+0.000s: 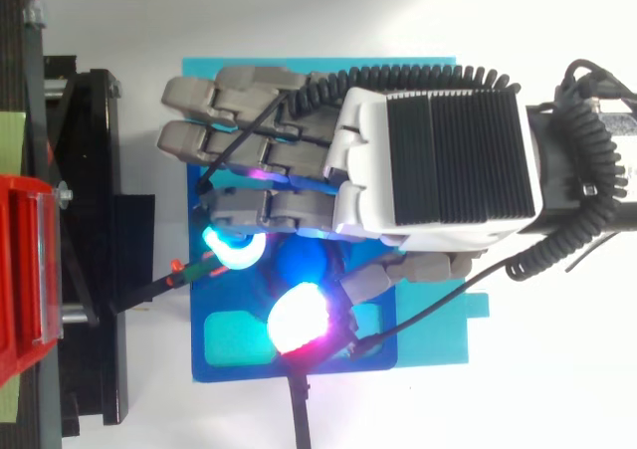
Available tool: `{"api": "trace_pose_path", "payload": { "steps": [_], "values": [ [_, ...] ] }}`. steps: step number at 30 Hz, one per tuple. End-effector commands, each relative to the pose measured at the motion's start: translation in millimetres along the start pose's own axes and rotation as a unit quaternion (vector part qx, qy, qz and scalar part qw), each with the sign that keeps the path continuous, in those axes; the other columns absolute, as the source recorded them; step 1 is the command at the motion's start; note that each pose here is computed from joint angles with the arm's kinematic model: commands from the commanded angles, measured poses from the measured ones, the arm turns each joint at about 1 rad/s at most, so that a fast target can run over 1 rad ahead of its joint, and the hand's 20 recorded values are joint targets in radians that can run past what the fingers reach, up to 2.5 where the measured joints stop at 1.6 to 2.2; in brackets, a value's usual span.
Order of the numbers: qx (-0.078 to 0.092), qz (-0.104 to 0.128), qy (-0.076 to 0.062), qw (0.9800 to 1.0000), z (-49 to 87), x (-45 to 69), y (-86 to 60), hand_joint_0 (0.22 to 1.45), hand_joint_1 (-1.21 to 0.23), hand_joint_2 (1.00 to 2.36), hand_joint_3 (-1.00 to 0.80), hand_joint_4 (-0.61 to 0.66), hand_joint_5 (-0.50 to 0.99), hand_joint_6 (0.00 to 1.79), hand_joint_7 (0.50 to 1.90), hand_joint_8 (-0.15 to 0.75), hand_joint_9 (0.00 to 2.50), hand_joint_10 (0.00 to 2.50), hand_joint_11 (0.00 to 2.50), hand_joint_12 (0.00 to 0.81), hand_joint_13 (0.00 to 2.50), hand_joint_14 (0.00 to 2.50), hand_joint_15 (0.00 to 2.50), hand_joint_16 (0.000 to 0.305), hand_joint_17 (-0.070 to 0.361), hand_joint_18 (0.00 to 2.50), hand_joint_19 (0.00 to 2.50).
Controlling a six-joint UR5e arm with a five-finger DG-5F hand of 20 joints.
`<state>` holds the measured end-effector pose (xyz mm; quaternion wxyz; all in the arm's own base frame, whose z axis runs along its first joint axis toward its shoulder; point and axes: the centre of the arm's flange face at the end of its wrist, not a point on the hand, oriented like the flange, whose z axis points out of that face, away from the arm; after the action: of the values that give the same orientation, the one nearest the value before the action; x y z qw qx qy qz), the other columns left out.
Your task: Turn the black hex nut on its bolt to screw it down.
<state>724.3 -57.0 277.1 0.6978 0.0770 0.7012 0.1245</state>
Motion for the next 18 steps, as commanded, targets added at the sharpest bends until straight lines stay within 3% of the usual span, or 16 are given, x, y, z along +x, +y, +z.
{"api": "trace_pose_path", "payload": {
  "steps": [1, 10, 18],
  "values": [
    [-0.003, 0.000, 0.000, 1.0000, -1.2, -2.0, -6.9, 0.50, -0.42, 1.00, -0.50, 0.27, -0.15, 0.65, 1.20, 0.274, 0.21, 0.00, 0.00, 0.348, 0.06, 0.00, 0.00, 0.049, 0.110, 0.15, 0.12],
    [-0.014, 0.000, -0.011, 0.9998, -0.9, -7.8, -16.5, 0.49, -0.41, 1.00, -0.50, 0.27, -0.15, 0.61, 1.25, 0.274, 0.21, 0.00, 0.00, 0.352, 0.06, 0.00, 0.00, 0.049, 0.111, 0.15, 0.11],
    [-0.026, 0.000, -0.029, 0.9992, 7.4, -14.2, -1.1, 0.49, -0.40, 1.00, -0.50, 0.27, -0.14, 0.54, 1.35, 0.274, 0.21, 0.00, 0.00, 0.353, 0.06, 0.00, 0.00, 0.050, 0.112, 0.14, 0.12]
  ]
}}
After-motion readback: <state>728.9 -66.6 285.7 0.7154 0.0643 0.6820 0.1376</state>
